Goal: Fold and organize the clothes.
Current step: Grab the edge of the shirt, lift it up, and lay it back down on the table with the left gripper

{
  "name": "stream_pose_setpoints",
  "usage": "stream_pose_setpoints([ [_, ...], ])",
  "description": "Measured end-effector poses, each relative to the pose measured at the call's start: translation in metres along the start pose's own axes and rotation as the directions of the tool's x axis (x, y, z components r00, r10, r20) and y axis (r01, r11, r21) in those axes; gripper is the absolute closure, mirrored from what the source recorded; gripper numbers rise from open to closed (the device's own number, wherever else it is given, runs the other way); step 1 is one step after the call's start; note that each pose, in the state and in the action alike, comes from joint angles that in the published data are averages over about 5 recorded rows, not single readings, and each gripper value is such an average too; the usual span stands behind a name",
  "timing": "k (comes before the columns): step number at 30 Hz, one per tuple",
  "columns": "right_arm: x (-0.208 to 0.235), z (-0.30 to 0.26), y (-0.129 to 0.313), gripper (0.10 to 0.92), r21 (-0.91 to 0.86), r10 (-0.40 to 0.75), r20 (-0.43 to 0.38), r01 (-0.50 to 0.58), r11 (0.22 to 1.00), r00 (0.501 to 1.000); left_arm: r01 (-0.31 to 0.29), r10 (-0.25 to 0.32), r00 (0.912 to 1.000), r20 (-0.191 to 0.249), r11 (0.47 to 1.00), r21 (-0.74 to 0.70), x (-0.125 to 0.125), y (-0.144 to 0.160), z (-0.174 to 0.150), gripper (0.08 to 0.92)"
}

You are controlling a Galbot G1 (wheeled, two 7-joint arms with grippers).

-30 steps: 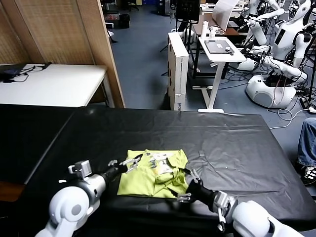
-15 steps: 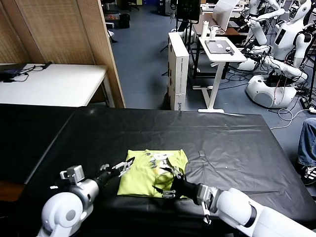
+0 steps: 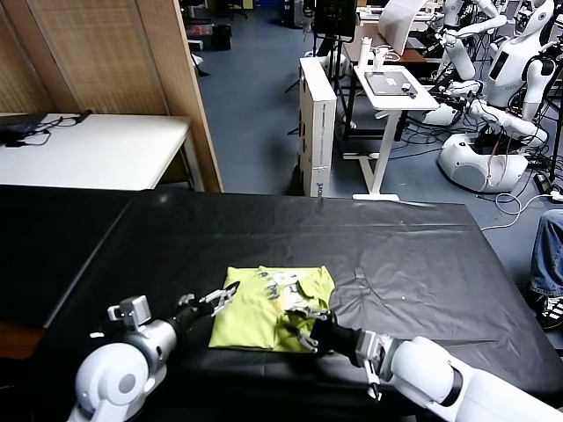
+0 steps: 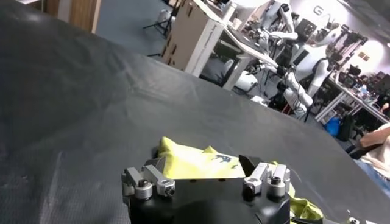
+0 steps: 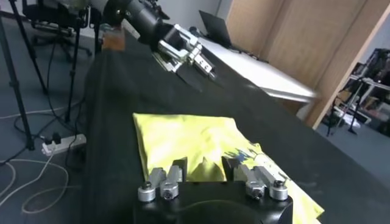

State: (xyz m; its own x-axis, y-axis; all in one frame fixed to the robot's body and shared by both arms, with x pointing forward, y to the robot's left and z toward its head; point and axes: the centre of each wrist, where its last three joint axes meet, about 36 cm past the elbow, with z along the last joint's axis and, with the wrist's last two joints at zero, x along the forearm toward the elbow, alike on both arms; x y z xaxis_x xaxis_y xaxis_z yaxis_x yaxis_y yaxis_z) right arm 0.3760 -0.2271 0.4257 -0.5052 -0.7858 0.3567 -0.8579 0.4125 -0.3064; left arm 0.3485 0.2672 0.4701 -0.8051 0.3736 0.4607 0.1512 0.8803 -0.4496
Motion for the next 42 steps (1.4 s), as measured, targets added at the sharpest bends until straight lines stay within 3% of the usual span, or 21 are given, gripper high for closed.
stream_pose_setpoints([
  [4,0.004,0.000,0.001,0.880,-0.008,0.008,0.001,-0.008,1.000,1.000,0.005,-0.005,1.0000,-0.003,1.000,0.001,-0.001,0.001,0.001,0.092],
  [22,0.058,0.015,0.016,0.878,-0.082,0.086,-0.080,-0.092,0.992,0.993,0.014,-0.014,0.9999,-0.005,1.000,0.010,-0.001,0.002,0.006,0.092],
  [25,0.064,0.015,0.015,0.791,-0.086,0.097,-0.083,-0.104,0.991,0.992,0.020,-0.020,0.9998,-0.008,1.000,0.008,0.001,0.005,0.007,0.092],
  [33,0.086,0.006,0.011,0.293,-0.100,0.115,-0.025,-0.117,0.988,0.993,0.029,-0.029,0.9995,-0.011,1.000,0.000,0.004,0.008,0.008,0.092],
  [36,0.087,0.004,0.007,0.160,-0.128,0.147,-0.019,-0.148,0.981,0.989,0.034,-0.034,0.9993,-0.014,0.999,-0.002,0.004,0.008,0.010,0.092],
  [42,0.068,0.010,-0.003,0.116,-0.144,0.243,-0.042,-0.247,0.958,0.969,0.047,-0.047,0.9986,-0.024,0.999,-0.008,0.004,0.008,0.016,0.092],
])
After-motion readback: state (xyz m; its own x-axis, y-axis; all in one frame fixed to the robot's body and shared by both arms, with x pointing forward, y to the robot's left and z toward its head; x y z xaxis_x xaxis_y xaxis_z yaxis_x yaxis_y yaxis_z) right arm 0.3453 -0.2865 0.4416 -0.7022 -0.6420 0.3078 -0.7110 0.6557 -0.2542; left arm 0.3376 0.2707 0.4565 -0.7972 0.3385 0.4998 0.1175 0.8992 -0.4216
